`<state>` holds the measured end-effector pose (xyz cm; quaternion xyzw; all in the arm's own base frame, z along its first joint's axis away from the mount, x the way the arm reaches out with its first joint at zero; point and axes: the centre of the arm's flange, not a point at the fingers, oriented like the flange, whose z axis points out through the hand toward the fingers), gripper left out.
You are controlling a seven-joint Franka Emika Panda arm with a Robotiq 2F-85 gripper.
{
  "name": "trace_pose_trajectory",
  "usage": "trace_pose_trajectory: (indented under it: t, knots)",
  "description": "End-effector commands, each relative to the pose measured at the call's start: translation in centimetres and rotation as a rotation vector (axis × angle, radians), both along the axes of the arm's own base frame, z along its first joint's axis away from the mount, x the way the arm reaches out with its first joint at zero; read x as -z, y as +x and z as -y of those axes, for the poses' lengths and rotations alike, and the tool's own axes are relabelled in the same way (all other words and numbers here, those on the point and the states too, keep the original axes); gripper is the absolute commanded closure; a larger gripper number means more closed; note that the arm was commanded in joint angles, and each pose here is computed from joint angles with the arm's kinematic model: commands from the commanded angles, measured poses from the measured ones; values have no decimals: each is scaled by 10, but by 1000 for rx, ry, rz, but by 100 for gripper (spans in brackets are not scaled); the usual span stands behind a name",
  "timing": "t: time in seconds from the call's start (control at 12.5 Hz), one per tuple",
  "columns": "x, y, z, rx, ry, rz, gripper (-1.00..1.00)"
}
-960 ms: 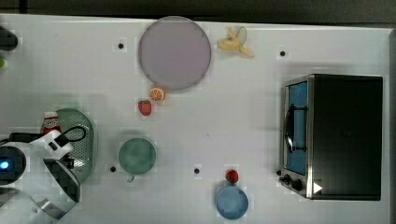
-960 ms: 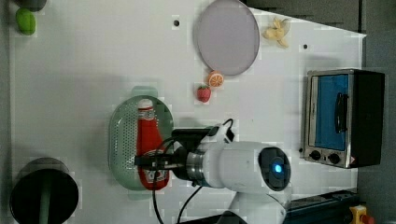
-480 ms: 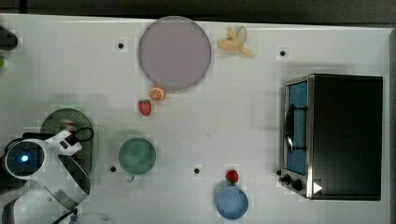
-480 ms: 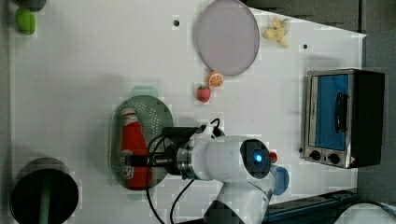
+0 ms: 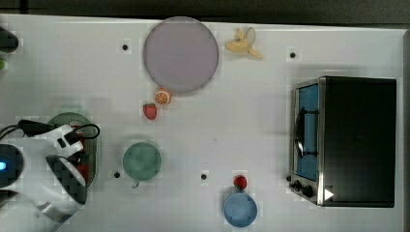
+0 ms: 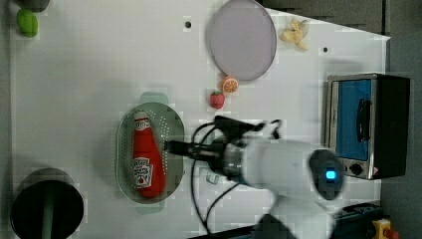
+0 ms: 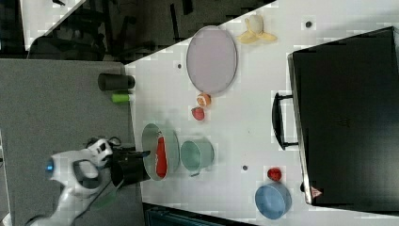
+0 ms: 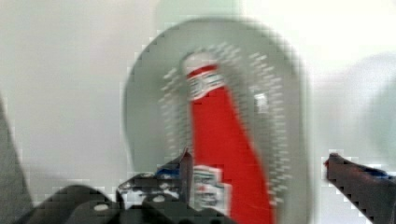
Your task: Pick Ketchup from the table and place it in strainer.
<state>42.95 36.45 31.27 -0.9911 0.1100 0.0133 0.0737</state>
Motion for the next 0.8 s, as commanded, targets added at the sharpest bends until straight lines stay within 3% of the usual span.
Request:
trace_pose_trajectory:
  t: [0.08, 0.32, 0.56, 0.8]
  knots:
    - [-94, 54, 49, 210, -9, 44, -100]
    - [-166, 83, 106, 364, -2, -50, -100]
    - [-234, 111, 195, 517, -20, -80, -100]
    - [-286, 118, 286, 613, -32, -92, -100]
